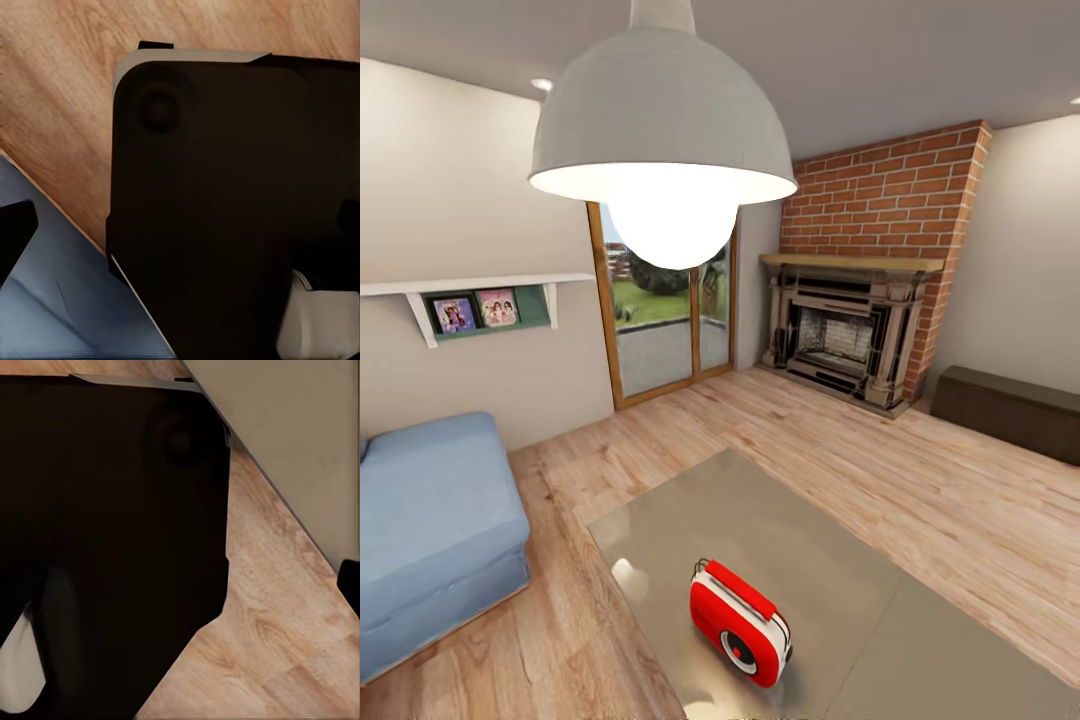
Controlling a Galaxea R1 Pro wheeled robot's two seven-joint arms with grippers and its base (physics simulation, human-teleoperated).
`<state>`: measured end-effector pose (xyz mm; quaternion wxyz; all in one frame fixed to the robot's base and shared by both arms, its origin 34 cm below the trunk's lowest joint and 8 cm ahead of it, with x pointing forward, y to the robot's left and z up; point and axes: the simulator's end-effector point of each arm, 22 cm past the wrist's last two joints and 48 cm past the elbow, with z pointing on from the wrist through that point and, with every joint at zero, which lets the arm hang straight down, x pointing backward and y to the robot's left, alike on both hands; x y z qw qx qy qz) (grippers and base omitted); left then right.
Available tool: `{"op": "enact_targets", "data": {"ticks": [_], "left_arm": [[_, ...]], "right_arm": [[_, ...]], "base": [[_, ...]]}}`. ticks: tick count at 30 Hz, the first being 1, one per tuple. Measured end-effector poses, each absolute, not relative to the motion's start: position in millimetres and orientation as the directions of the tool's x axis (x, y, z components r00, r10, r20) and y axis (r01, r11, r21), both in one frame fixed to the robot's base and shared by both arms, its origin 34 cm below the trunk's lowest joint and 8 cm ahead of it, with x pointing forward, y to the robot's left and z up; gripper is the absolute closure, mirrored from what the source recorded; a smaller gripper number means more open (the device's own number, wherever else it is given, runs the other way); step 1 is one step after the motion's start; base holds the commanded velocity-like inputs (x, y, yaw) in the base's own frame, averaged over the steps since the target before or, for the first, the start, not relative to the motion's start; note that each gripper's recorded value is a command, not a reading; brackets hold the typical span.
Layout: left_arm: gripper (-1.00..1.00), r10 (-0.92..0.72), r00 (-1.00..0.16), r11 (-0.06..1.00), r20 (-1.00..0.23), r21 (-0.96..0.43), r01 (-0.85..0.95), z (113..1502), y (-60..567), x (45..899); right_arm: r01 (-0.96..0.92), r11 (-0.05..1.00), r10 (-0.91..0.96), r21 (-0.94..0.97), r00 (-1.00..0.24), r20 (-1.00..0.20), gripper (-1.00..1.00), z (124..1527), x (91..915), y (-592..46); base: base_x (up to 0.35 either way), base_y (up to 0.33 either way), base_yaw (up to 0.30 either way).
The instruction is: Turn on the radio receiver that's on the table in the living room.
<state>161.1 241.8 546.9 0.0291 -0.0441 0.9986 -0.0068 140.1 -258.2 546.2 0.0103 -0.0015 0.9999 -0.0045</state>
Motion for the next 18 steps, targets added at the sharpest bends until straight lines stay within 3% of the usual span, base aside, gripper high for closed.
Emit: {"op": "enact_targets", "data": {"ticks": [18], "left_arm": [[-1.00, -0.088, -0.996, 0.996, -0.029, -0.012, -0.088, 566.9, 243.0, 145.6]], "right_arm": [[-0.002, 1.000, -0.002, -0.009, -1.000, 0.007, -1.00, 566.9, 124.9, -258.4]], "base": [[0.000, 0.000, 0.000]]}}
